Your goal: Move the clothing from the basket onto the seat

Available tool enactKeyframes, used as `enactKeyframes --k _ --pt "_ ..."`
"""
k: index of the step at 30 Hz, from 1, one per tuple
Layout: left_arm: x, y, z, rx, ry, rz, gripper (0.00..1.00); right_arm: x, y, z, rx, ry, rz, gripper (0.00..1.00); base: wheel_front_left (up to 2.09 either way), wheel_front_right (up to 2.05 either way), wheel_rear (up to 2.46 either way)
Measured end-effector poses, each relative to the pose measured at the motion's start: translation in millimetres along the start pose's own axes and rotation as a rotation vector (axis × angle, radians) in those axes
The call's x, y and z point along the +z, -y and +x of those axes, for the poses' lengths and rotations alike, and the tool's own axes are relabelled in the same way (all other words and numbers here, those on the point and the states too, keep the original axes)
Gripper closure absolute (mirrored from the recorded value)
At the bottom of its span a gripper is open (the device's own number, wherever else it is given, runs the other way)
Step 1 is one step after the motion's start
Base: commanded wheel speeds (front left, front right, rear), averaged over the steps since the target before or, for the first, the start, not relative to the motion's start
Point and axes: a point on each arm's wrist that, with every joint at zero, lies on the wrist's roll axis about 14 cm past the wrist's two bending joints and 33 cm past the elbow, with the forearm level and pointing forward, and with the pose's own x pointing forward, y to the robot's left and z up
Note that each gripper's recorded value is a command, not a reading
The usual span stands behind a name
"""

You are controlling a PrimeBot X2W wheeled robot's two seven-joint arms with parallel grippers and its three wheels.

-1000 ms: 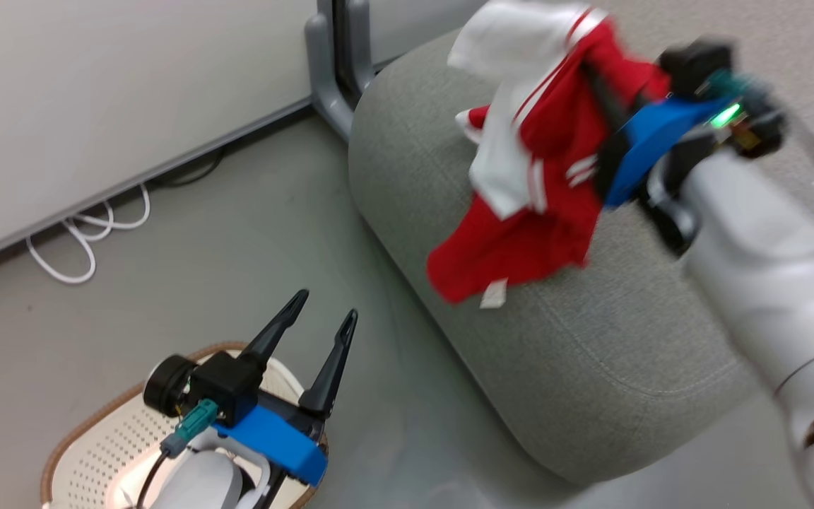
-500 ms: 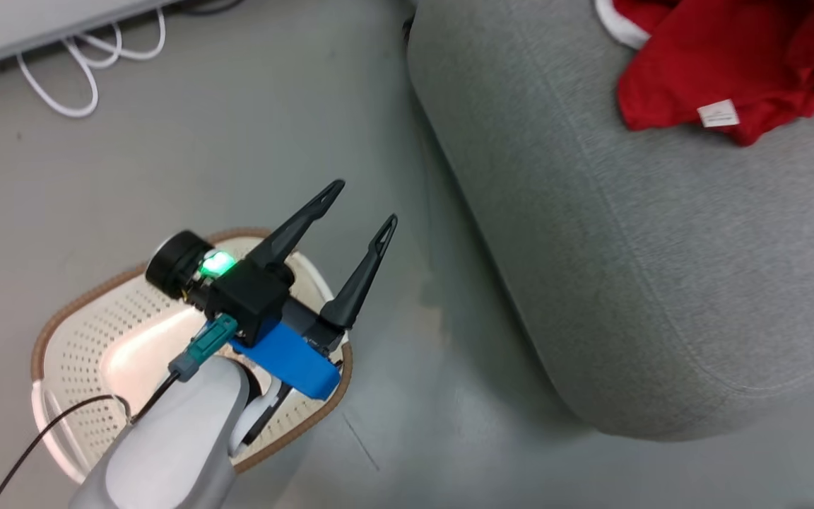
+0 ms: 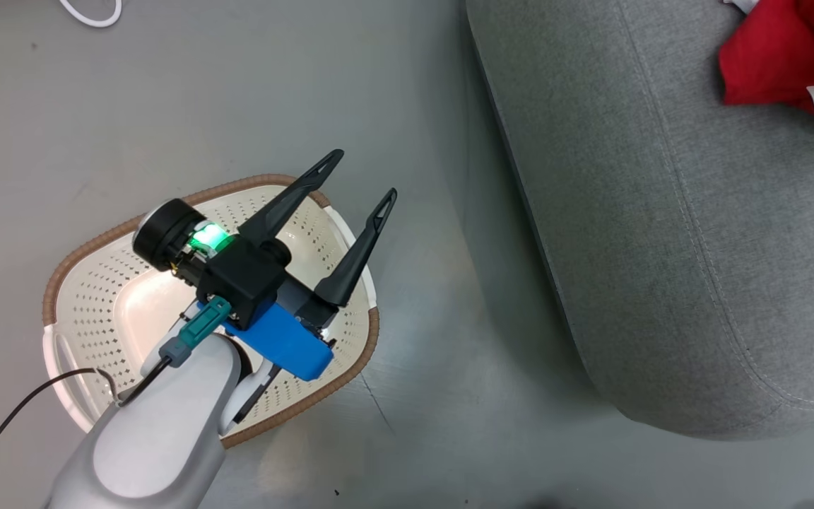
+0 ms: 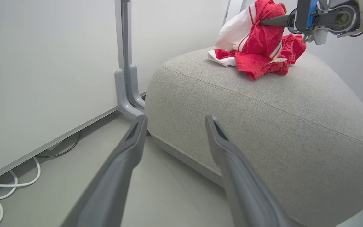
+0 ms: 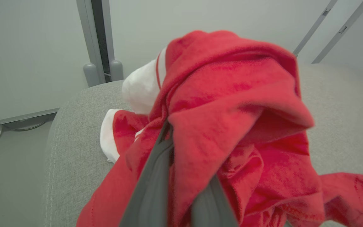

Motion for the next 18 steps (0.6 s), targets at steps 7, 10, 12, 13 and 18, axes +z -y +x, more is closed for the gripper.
enactKeyframes --k 7,10,12,13,18 --pt "5.6 2.3 -2.3 0.010 0.000 0.013 0.00 2.6 -2.0 -11.8 0.015 0.010 -0.016 0.04 0.00 0.00 0.00" --pt "11.6 7.9 -5.0 0.016 0.002 0.008 0.00 4.3 -2.3 -19.7 0.022 0.012 -0.022 0.00 0.00 0.00 0.00" --pt "16.1 11.4 -8.4 0.032 0.003 -0.007 0.00 5.7 -1.0 -26.8 0.028 0.012 -0.040 0.00 0.00 0.00 0.00" --pt "18.8 13.9 -10.5 0.037 0.004 -0.011 0.00 8.5 -0.2 -30.3 0.032 0.018 -0.047 0.00 0.00 0.00 0.00" --pt "42.4 26.1 -23.5 0.080 0.036 -0.035 0.00 21.5 0.3 -52.2 0.060 0.054 -0.077 0.00 0.00 0.00 0.00"
